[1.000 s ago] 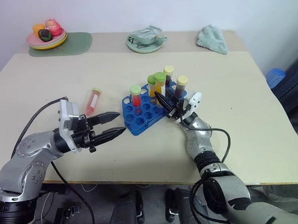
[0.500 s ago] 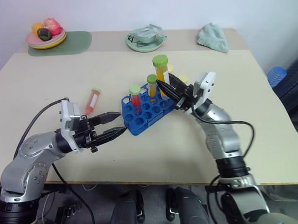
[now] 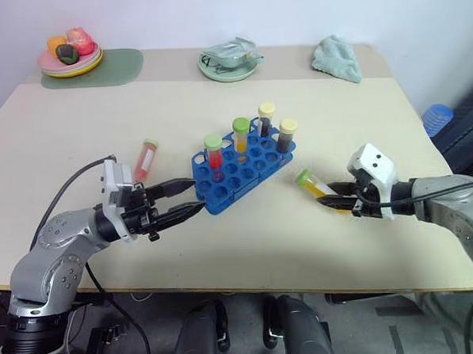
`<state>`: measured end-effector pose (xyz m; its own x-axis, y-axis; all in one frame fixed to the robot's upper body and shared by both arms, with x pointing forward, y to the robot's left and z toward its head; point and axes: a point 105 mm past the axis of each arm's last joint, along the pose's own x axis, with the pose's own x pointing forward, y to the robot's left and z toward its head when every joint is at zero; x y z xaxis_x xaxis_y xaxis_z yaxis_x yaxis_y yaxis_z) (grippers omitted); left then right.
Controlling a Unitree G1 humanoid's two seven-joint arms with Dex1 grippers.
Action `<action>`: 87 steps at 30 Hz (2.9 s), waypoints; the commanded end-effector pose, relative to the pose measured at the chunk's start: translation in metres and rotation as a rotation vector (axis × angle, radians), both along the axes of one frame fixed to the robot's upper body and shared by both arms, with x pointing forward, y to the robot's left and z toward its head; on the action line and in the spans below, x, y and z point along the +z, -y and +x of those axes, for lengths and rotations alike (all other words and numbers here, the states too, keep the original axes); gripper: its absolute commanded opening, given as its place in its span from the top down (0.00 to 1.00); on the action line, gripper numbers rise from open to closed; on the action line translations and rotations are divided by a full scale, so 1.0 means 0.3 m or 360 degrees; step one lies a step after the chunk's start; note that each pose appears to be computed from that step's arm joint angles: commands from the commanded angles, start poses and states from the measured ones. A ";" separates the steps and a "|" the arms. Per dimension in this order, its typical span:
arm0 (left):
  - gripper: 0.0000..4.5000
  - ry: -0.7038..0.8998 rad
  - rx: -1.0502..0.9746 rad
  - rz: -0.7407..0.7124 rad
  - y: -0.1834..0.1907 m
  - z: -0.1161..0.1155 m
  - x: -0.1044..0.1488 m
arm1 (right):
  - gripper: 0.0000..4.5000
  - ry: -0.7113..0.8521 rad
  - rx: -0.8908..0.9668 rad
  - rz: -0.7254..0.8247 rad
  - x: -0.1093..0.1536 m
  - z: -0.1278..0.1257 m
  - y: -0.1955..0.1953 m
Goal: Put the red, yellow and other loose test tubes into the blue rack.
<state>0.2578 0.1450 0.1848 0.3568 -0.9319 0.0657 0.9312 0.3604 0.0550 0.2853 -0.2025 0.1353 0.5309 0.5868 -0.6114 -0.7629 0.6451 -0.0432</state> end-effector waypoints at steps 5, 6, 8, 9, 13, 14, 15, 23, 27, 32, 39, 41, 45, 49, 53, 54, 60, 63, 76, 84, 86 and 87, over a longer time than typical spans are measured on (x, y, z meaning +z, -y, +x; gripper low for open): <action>0.41 0.0070 -0.0020 -0.0002 0.010 -0.006 0.018 | 0.83 -0.0145 -0.0038 -0.0318 -0.048 -0.003 0.119; 0.41 0.0070 -0.0019 -0.0004 0.010 -0.006 0.018 | 0.83 -0.0151 -0.0027 -0.0331 -0.046 0.000 0.121; 0.41 0.0070 -0.0016 -0.0004 0.010 -0.007 0.017 | 0.72 -0.0155 0.0005 -0.0351 -0.037 0.006 0.115; 0.41 0.0069 -0.0014 -0.0004 0.010 -0.008 0.017 | 0.60 -0.0152 0.0022 -0.0366 -0.033 0.012 0.108; 0.41 0.0067 -0.0007 -0.0002 0.010 -0.010 0.015 | 0.16 -0.0128 0.0043 -0.0383 -0.018 0.034 0.088; 0.41 0.0067 -0.0005 -0.0001 0.010 -0.010 0.014 | 0.05 -0.0129 0.0048 -0.0378 -0.013 0.036 0.083; 0.41 0.0066 -0.0004 0.0000 0.010 -0.011 0.013 | 0.01 -0.0144 0.0058 -0.0398 -0.008 0.034 0.079; 0.41 0.0059 0.0001 -0.0003 0.014 -0.019 0.007 | 0.01 -0.0260 -0.0039 -0.0532 0.030 0.032 0.095; 0.41 0.0059 0.0003 -0.0007 0.013 -0.021 0.005 | 0.01 -0.0325 -0.0087 -0.0558 0.024 0.026 0.118; 0.41 0.0056 -0.0044 -0.0001 0.014 -0.035 0.002 | 0.01 -0.0429 -0.0115 -0.0499 0.017 0.013 0.119; 0.41 0.0139 -0.0275 0.0085 0.015 -0.087 0.000 | 0.01 -0.0471 -0.0130 -0.0462 0.005 0.016 0.114; 0.41 0.0151 -0.0316 0.0117 0.011 -0.093 -0.004 | 0.01 -0.0473 -0.0132 -0.0462 0.000 0.019 0.115; 0.41 0.0170 -0.0354 0.0160 0.010 -0.097 -0.010 | 0.01 -0.0478 -0.0146 -0.0456 -0.007 0.029 0.118; 0.41 0.0182 -0.0383 0.0222 0.016 -0.101 -0.027 | 0.01 -0.0484 -0.0172 -0.0442 -0.015 0.043 0.124; 0.41 0.0211 -0.0386 0.0275 0.020 -0.099 -0.034 | 0.01 -0.0482 -0.0192 -0.0438 -0.017 0.059 0.131; 0.41 0.0220 -0.0386 0.0287 0.022 -0.098 -0.035 | 0.01 -0.0480 -0.0196 -0.0437 -0.016 0.064 0.134; 0.41 0.0251 -0.0365 0.0335 0.015 -0.087 -0.041 | 0.01 -0.0480 -0.0231 -0.0440 -0.026 0.084 0.148; 0.41 0.0256 -0.0352 0.0322 0.017 -0.077 -0.039 | 0.01 -0.0473 -0.0247 -0.0448 -0.027 0.088 0.154; 0.41 0.0239 -0.0332 0.0289 0.030 -0.060 -0.044 | 0.01 -0.0472 -0.0348 -0.0439 -0.021 0.123 0.185; 0.41 0.0238 -0.0310 0.0266 0.031 -0.060 -0.045 | 0.01 -0.0467 -0.0386 -0.0451 -0.022 0.156 0.194; 0.41 0.0242 -0.0306 0.0265 0.027 -0.058 -0.044 | 0.01 -0.0470 -0.0381 -0.0453 -0.024 0.156 0.190; 0.41 0.0243 -0.0304 0.0265 0.027 -0.058 -0.044 | 0.01 -0.0471 -0.0380 -0.0453 -0.025 0.156 0.188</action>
